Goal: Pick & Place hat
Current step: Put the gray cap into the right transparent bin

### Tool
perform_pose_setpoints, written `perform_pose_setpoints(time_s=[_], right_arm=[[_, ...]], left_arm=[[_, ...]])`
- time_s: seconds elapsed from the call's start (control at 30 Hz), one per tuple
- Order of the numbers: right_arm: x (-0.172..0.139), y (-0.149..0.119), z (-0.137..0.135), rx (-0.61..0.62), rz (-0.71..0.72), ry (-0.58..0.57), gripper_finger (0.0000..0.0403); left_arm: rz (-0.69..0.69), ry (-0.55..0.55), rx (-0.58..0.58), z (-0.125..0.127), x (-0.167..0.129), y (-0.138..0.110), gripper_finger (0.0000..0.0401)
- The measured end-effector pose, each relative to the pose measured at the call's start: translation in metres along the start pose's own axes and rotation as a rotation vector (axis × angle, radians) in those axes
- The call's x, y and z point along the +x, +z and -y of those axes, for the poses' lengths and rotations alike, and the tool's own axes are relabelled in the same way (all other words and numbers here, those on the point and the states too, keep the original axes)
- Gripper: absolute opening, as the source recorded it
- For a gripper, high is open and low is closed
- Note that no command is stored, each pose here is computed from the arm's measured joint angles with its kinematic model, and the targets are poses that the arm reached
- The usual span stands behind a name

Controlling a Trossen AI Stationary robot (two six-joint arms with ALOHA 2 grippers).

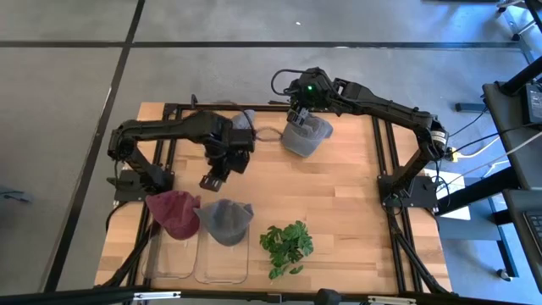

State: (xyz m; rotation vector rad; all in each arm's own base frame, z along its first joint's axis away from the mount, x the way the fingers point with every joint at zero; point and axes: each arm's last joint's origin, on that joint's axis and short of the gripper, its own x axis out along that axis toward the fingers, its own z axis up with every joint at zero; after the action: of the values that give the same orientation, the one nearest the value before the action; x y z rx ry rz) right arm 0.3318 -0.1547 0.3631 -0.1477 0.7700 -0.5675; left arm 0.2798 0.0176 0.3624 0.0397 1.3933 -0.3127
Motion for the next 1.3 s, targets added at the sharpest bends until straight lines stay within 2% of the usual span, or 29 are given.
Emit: perform_pose_setpoints(time_s=[0.1,0.27,0.37,0.5,0.6,0.73,0.8,0.93,1.0,1.17,1.3], right_arm=[[0.0,0.0,-0.001,0.007,0.008,0.038,0.0132],[-0.001,0.001,-0.006,0.015,0.037,0.192,0.0132],[-0.001,-0.001,-0.009,0.005,0.036,0.285,0.0132],[-0.002,-0.003,-0.011,0.013,0.017,0.346,0.0132],[-0.001,-0.003,-0.013,0.061,0.003,0.351,0.0132],[0.005,-0.001,-0.019,0.162,-0.005,0.362,0.0132],[0.009,0.0,-0.023,0.225,-0.008,0.365,0.0132],[0.022,-0.002,-0.028,0.39,-0.069,0.365,0.0132],[0.032,-0.005,-0.032,0.395,-0.098,0.409,0.0132],[0.06,-0.014,-0.047,0.401,-0.18,0.61,0.0132],[0.084,-0.021,-0.053,0.436,-0.222,0.6,0.0132]], left_arm=[[0.104,0.039,-0.121,-0.009,-0.023,-0.014,0.0145],[0.467,0.159,-0.283,-0.025,-0.063,-0.042,0.0144],[0.659,0.231,-0.384,-0.032,-0.075,-0.06,0.0144],[0.847,0.295,-0.495,-0.038,-0.079,-0.083,0.0145],[0.965,0.343,-0.5,-0.045,-0.071,-0.091,0.0144],[1.155,0.382,-0.495,-0.057,-0.057,-0.09,0.0145],[1.209,0.373,-0.518,-0.064,-0.046,-0.089,0.0145],[1.225,0.342,-0.572,-0.071,-0.027,-0.089,0.0144],[1.224,0.346,-0.577,-0.071,-0.024,-0.09,0.0145],[1.279,0.363,-0.544,-0.065,-0.033,-0.092,0.0144],[1.312,0.37,-0.528,-0.056,-0.041,-0.099,0.0145]])
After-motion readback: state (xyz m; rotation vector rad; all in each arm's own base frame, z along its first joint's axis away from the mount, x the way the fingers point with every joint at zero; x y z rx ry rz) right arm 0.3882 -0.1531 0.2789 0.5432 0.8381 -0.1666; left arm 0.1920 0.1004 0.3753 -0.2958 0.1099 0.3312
